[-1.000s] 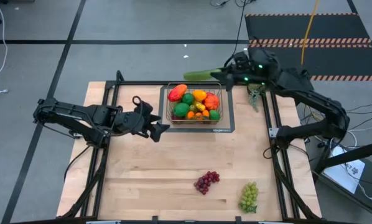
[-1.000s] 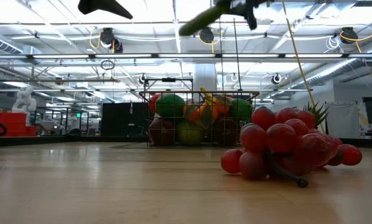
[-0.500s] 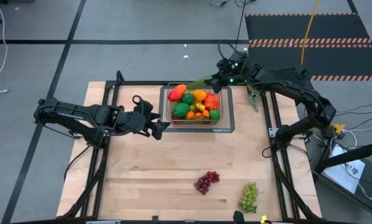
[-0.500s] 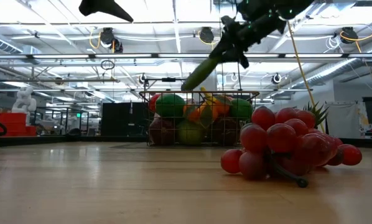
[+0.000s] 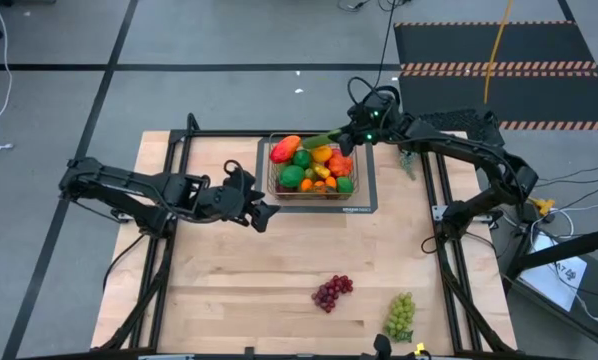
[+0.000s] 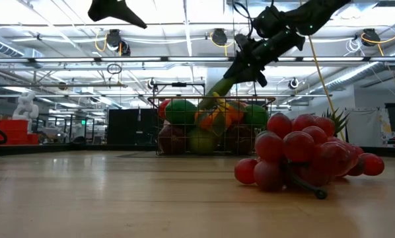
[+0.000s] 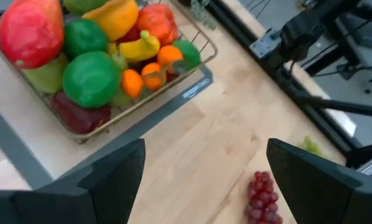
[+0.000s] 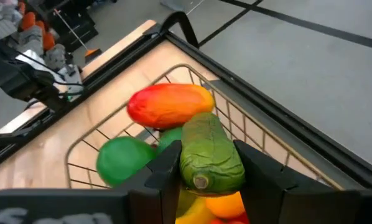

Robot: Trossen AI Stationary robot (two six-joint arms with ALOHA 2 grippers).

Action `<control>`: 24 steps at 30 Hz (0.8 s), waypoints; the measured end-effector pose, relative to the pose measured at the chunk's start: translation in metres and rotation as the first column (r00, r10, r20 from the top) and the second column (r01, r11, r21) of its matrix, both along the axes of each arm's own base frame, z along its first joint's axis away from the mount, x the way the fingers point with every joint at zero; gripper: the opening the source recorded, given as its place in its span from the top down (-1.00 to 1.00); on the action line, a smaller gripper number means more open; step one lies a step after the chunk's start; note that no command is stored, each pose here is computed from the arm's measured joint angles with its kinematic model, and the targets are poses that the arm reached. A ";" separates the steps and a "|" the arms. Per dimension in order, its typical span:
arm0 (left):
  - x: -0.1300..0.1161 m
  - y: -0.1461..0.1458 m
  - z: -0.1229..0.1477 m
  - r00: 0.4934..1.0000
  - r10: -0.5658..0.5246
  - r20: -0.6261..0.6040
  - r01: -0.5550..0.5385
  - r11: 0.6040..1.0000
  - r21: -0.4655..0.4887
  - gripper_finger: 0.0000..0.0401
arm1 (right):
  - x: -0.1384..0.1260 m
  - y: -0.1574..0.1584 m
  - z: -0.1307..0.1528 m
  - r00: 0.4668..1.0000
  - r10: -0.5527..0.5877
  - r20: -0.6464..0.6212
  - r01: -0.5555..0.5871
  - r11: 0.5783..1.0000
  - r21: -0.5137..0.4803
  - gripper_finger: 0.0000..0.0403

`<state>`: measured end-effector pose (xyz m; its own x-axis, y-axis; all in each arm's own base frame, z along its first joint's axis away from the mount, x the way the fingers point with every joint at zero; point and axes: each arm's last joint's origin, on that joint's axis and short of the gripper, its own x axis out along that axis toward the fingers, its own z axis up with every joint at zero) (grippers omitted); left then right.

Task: Build produce basket
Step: Put the green cucumber into the brown wire basket

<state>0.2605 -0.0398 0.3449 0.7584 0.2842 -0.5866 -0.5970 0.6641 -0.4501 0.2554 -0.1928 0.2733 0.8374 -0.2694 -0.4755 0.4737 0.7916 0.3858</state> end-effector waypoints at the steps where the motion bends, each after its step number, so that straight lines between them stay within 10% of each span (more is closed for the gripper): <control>1: 0.002 0.000 0.000 1.000 -0.002 0.009 0.002 1.000 0.000 -0.67 | -0.001 0.000 -0.002 1.000 -0.001 -0.004 0.001 1.000 0.002 0.37; 24: 0.010 -0.006 0.001 0.997 -0.044 0.070 0.048 0.997 -0.058 -0.67 | -0.014 0.003 -0.016 0.990 -0.102 -0.097 0.096 0.993 -0.069 -0.22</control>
